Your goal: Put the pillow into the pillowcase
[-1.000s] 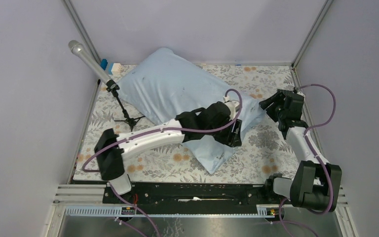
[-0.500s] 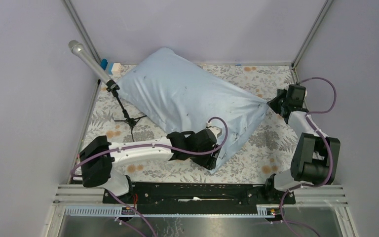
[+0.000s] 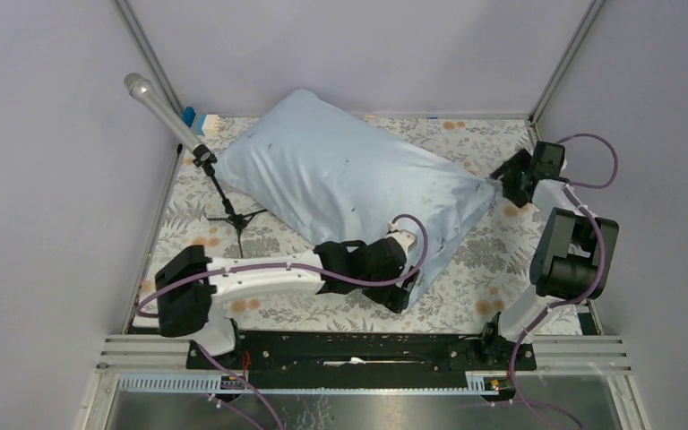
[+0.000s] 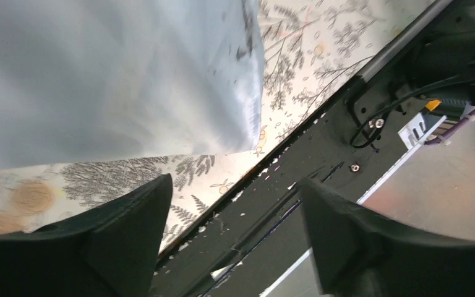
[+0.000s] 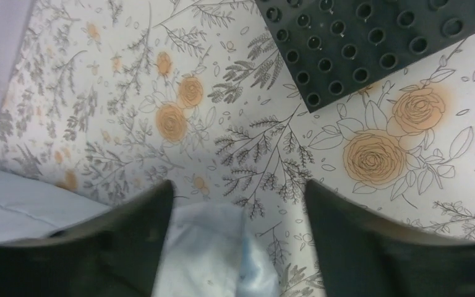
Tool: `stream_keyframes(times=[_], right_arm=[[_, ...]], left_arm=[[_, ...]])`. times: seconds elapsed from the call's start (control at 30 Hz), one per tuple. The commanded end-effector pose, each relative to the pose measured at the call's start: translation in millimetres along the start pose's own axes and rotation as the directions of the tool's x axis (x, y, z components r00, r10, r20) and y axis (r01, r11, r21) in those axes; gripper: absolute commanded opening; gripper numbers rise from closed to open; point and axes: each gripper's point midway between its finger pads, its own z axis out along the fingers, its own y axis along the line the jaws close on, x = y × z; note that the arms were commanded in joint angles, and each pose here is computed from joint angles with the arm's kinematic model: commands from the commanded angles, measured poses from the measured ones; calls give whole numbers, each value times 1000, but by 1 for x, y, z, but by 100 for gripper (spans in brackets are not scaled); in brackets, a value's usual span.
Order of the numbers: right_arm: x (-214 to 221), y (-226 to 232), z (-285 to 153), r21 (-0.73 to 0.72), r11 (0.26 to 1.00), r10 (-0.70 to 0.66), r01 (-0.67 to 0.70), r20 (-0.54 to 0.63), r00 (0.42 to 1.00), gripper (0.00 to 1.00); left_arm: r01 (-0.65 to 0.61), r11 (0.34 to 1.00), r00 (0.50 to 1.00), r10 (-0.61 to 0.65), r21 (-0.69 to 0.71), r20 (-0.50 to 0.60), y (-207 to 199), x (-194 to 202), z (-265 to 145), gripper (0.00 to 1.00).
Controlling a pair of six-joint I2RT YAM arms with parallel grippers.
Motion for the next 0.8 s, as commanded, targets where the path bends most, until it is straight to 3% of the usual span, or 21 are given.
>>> stream_keyframes(times=[0.0, 0.2, 0.4, 0.6, 0.77], right_arm=[[-40, 29, -48, -47, 997, -54, 59, 91, 994, 98], [-47, 83, -140, -248, 960, -86, 128, 174, 981, 100], [-13, 126, -228, -433, 877, -111, 209, 239, 965, 100], [45, 145, -276, -560, 790, -162, 248, 199, 966, 99], [80, 142, -294, -628, 742, -199, 233, 125, 972, 100]], left_arm=[[-15, 997, 971, -4, 76, 241, -27, -66, -72, 96], [9, 998, 914, -31, 56, 406, -16, -118, -139, 99], [121, 993, 818, -96, -7, 568, 24, -161, -193, 99], [191, 979, 734, -98, -66, 672, 50, -176, -232, 99], [272, 959, 705, -144, -77, 694, 66, -170, -241, 99]])
